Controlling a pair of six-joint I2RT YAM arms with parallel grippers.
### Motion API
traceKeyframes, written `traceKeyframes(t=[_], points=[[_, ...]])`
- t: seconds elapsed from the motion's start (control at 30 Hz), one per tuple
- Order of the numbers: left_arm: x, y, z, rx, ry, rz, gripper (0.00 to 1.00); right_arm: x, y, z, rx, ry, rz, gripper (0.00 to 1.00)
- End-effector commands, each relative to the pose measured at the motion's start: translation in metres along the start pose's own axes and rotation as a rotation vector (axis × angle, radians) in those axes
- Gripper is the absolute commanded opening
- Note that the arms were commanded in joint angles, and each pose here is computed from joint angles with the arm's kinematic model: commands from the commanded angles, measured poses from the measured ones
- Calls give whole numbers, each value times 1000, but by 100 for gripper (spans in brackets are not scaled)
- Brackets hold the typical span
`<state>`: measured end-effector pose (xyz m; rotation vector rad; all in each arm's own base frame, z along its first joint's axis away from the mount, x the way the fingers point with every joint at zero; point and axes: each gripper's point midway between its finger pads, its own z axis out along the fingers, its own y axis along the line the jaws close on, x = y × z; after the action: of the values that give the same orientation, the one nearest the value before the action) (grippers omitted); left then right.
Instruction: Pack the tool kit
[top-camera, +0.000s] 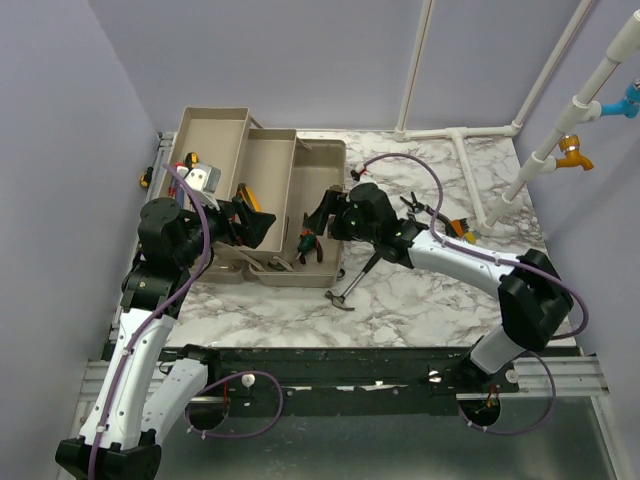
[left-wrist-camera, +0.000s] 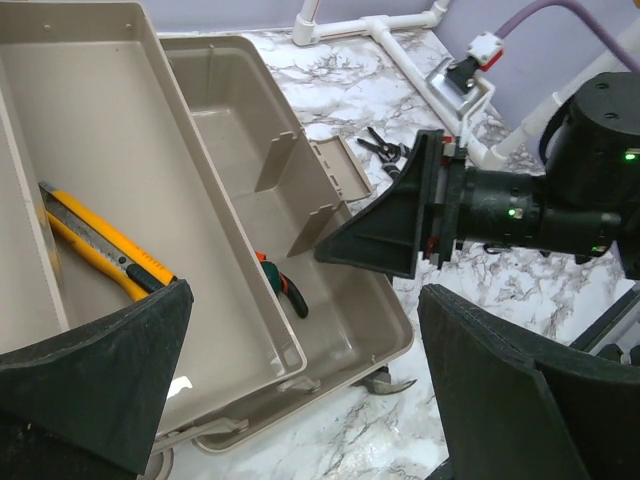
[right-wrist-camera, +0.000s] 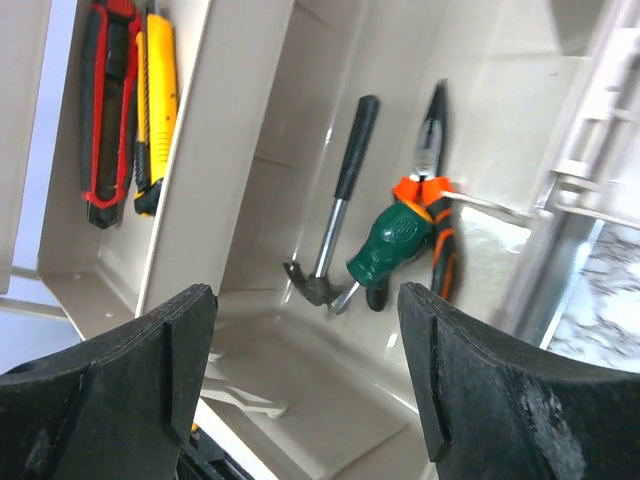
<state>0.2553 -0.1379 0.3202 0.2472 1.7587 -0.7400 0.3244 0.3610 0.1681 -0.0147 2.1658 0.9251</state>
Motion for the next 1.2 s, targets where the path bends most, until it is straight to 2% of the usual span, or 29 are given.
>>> traceKeyframes(t=[0.0, 0.13, 0.27, 0.53, 0.63, 0.7, 0.83, 1.0, 1.17], points=[[5, -5, 2, 30, 11, -5, 99, -22, -28, -35, 181, -112, 11, 79], [6, -6, 3, 35, 17, -7, 98, -30, -81, -73, 445, -225, 73, 78], [7, -8, 3, 43, 20, -7, 99, -24, -123, -112, 619, -307, 121, 79], [9, -12, 1, 53, 24, -3, 98, -3, -180, -150, 904, -342, 181, 83], [7, -13, 0, 55, 18, 2, 99, -6, -198, -148, 955, -271, 153, 82], [8, -14, 0, 55, 17, 2, 98, -13, -207, -137, 933, -185, 115, 82], [9, -15, -2, 60, 15, 7, 98, -31, -226, -125, 927, -90, 44, 80], [10, -16, 0, 65, 18, 3, 99, -24, -241, -87, 860, 173, -191, 80], [13, -19, 3, 77, 41, -4, 99, -33, -271, -72, 962, 219, -230, 79]])
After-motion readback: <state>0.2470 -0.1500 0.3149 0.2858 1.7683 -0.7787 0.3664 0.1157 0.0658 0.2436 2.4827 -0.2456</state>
